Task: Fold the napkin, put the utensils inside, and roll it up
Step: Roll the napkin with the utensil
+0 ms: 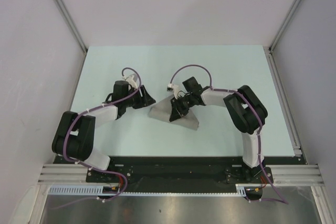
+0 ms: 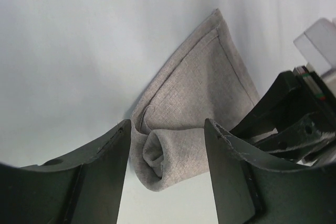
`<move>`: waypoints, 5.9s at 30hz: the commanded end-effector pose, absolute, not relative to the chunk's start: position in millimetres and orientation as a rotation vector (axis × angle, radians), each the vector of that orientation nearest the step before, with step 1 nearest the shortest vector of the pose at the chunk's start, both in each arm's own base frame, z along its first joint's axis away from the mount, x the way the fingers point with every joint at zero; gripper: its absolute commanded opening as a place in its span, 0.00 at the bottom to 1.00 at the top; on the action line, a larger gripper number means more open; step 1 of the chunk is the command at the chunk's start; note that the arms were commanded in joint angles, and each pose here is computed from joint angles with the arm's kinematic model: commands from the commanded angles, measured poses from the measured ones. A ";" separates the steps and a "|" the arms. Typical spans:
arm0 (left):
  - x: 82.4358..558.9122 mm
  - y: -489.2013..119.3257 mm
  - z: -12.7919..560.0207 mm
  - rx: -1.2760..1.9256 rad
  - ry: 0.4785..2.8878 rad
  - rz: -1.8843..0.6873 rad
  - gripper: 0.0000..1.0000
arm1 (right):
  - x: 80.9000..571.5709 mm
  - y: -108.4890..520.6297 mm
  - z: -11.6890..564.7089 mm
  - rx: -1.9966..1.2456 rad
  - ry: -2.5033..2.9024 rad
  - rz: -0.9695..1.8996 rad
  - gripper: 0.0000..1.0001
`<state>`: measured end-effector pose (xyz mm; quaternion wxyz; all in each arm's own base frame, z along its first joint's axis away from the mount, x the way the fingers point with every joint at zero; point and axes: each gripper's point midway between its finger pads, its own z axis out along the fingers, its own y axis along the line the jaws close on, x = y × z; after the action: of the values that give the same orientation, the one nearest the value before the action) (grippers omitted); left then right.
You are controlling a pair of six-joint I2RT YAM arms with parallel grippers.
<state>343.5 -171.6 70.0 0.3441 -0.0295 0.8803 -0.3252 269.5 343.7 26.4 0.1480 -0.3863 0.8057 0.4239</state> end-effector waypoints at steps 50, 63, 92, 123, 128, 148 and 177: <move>348.4 -189.4 10.6 -0.145 2.442 -0.915 0.00 | 286.1 350.5 59.0 -1.207 2.096 0.524 0.64; 364.0 -191.9 33.1 -0.111 2.403 -0.923 0.17 | 281.3 345.6 20.4 -1.244 2.199 0.528 0.63; 334.3 -158.7 89.5 -0.071 2.200 -0.862 0.52 | 245.7 360.0 35.3 -1.305 2.413 0.993 0.25; 323.5 -192.9 42.0 -0.085 2.274 -1.068 0.06 | 267.7 350.9 12.6 -1.137 2.546 1.280 0.38; 328.0 -188.0 35.6 -0.133 2.321 -1.018 0.00 | 297.8 348.9 59.8 -1.069 2.426 1.081 0.52; 340.9 -190.8 24.1 -0.182 2.391 -1.010 0.00 | 282.9 368.8 78.1 -1.247 2.080 0.506 0.65; 373.1 -174.9 95.7 -0.147 2.253 -0.905 0.55 | 286.1 345.2 -8.1 -1.307 2.257 0.362 0.57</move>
<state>360.6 -186.4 65.3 0.2985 -0.0644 0.8786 -0.3672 290.1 358.7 21.9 0.2886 -0.4810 0.8138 0.1519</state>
